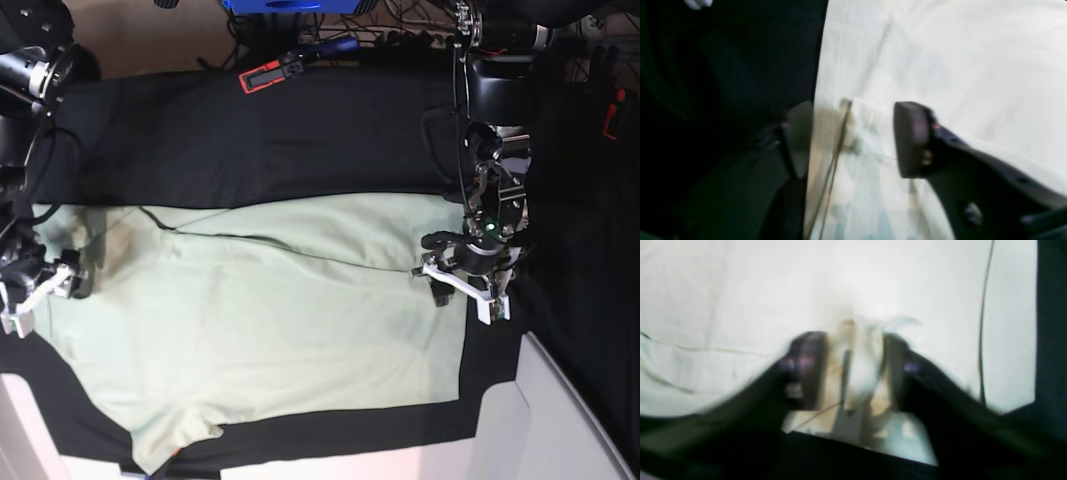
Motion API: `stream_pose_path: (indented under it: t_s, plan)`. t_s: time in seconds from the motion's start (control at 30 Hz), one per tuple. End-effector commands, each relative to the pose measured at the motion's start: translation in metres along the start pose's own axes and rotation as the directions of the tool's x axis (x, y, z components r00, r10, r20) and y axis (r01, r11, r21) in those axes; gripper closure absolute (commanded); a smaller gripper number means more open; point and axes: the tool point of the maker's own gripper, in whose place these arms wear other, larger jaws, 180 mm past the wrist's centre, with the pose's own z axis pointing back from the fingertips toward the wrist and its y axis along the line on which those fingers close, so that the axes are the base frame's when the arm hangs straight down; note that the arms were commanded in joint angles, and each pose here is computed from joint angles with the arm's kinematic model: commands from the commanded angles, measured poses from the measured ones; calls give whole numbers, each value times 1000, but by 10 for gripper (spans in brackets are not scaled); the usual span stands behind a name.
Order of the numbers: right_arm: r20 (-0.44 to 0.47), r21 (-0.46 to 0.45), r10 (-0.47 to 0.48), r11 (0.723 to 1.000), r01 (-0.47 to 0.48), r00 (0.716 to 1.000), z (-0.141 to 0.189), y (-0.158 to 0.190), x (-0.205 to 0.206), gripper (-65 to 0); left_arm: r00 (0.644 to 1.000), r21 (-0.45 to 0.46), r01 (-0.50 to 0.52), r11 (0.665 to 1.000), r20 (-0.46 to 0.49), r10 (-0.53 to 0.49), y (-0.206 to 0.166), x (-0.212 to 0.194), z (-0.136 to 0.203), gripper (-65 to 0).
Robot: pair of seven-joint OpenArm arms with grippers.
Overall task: Fold the T-shirt properly
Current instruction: 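Open both grippers and raise them off the shirt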
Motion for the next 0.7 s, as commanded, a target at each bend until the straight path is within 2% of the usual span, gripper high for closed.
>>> stream_pose_path:
  t_s: [0.0,0.1,0.2,0.3,0.37,0.4,0.47,0.53,0.57,0.67]
  plan:
    - [81,-19,1,1000,1,997,12,-11,29,-416,997,8,4,1000,74,-4,7,30,-1,-423]
    - [88,-47,-2,999,6,996,25,-23,23,-422,994,10,20,1000,111,-21,11,42,6,-479]
    - [56,-8,93,996,-93,994,33,-3,13,-421,990,9,45,999,134,-46,14,38,23,-479]
    - [4,2,122,993,-122,993,38,16,-8,-421,988,43,38,998,150,-45,30,31,44,-465]
    - [-15,26,118,993,-117,993,36,35,-24,-421,987,82,16,997,157,-29,47,26,57,-388]
    - [-21,40,108,993,-108,994,34,43,-33,-421,989,98,2,995,149,-16,55,19,63,-328]
    - [-40,70,84,994,-81,996,28,57,-50,-421,991,147,-17,989,134,-3,75,7,74,-163]
    - [-56,91,64,994,-59,996,24,67,-61,-421,993,181,-27,983,114,6,90,-5,81,-35]
    - [-57,101,55,994,-49,997,23,72,-66,-421,995,197,-30,980,100,10,97,-13,85,0]
    - [-30,111,38,993,-34,999,20,76,-67,-421,998,238,-28,971,63,13,115,-32,99,0]
